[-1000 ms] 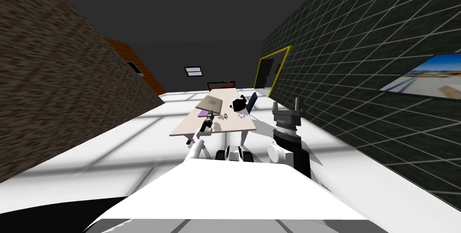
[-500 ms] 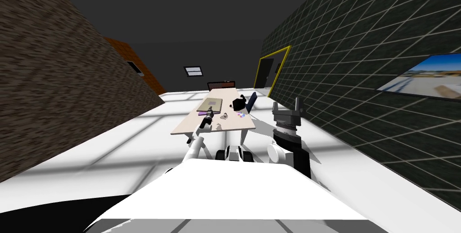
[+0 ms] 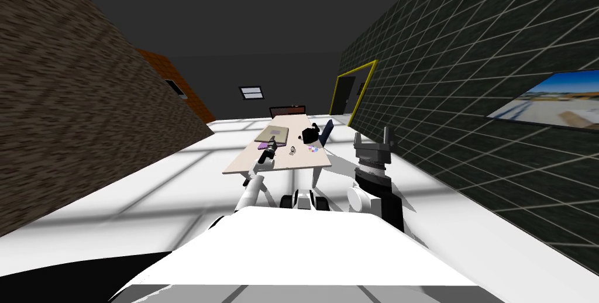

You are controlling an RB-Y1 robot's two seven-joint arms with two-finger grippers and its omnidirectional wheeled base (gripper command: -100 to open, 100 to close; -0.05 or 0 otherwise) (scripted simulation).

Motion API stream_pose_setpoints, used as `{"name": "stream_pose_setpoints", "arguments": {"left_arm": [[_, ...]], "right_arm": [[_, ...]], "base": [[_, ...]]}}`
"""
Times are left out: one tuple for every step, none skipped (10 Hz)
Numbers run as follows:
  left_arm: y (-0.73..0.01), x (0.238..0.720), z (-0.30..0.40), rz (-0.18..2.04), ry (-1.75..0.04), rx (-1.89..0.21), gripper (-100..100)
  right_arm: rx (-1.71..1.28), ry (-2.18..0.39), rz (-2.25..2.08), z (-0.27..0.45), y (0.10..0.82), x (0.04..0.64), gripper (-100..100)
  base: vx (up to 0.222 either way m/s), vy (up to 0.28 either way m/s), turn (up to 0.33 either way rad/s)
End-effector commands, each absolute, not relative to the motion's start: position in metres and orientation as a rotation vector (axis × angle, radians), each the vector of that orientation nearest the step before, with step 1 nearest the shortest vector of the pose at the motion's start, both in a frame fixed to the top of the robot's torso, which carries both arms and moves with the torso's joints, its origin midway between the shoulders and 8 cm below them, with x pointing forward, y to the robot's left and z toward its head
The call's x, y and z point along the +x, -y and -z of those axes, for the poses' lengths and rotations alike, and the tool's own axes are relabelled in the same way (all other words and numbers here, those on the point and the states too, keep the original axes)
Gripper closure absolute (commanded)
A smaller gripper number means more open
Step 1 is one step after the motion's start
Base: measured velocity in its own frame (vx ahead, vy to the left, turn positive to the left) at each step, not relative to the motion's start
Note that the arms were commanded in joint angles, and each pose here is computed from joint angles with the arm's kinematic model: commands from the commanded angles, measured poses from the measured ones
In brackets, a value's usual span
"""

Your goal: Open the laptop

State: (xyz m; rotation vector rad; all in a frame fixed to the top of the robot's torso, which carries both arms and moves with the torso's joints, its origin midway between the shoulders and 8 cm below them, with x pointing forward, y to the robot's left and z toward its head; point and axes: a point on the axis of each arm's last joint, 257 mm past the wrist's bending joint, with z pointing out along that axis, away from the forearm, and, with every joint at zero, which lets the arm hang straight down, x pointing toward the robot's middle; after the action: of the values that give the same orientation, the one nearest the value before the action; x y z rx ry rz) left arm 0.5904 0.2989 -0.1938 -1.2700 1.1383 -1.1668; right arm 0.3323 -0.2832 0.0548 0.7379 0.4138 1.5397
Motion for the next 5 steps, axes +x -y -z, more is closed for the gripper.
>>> {"name": "stream_pose_setpoints", "arguments": {"left_arm": [[-0.2991, 0.59, 0.1956, 1.165, -1.14, -1.273, 0], [-0.2992, 0.5899, 0.196, 1.164, -1.141, -1.274, 0], [-0.2992, 0.5899, 0.1959, 1.164, -1.141, -1.274, 0], [-0.2992, 0.59, 0.1958, 1.164, -1.141, -1.273, 0], [-0.2993, 0.59, 0.1956, 1.164, -1.14, -1.273, 0]], "right_arm": [[0.738, -0.414, -1.54, -0.0548, 0.2832, 0.3323, 0], [0.738, -0.414, -1.54, -0.0548, 0.2832, 0.3323, 0], [0.738, -0.414, -1.54, -0.0548, 0.2832, 0.3323, 0], [0.738, -0.414, -1.54, -0.0548, 0.2832, 0.3323, 0], [0.738, -0.414, -1.54, -0.0548, 0.2832, 0.3323, 0]], "base": [[0.0, 0.0, 0.0], [0.0, 0.0, 0.0], [0.0, 0.0, 0.0], [0.0, 0.0, 0.0], [0.0, 0.0, 0.0]]}}
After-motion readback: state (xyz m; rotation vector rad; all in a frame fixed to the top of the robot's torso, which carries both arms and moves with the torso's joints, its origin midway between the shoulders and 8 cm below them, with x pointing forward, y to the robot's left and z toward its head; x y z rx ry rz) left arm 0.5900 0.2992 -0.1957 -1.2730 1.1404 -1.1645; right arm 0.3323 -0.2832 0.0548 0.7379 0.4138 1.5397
